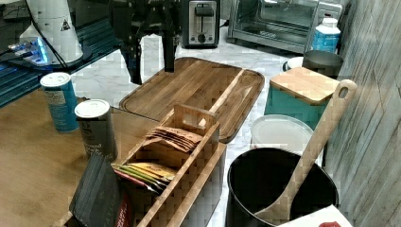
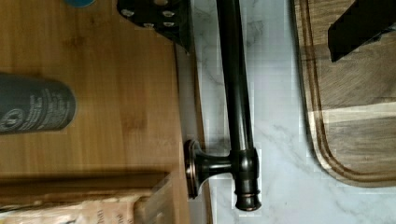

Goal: Open the drawer.

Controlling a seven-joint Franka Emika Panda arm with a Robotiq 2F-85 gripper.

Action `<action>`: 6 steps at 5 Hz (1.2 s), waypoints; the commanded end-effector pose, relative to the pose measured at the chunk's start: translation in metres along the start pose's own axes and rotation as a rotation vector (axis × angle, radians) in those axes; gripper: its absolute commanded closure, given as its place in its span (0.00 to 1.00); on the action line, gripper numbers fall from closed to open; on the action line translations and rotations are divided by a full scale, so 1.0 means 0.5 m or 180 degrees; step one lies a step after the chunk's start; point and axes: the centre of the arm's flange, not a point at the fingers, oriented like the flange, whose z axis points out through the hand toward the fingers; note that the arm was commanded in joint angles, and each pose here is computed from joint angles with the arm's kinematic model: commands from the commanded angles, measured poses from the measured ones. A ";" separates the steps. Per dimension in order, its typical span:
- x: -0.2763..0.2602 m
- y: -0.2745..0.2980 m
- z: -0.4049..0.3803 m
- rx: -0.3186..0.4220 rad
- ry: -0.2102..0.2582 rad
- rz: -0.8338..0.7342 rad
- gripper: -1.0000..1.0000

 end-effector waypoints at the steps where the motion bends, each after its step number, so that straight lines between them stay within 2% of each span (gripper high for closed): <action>1: -0.005 0.006 0.081 -0.0133 -0.0023 -0.0431 0.00; 2: -0.014 0.016 0.119 -0.0087 -0.0044 -0.0470 0.00; 3: -0.030 0.011 0.143 -0.0080 0.0012 -0.0350 0.00; 4: -0.036 0.013 0.179 -0.0007 0.0132 -0.0359 0.00; 5: -0.046 -0.004 0.200 -0.0021 0.0077 -0.0308 0.00; 6: -0.049 -0.007 0.248 0.0095 0.0077 -0.0262 0.00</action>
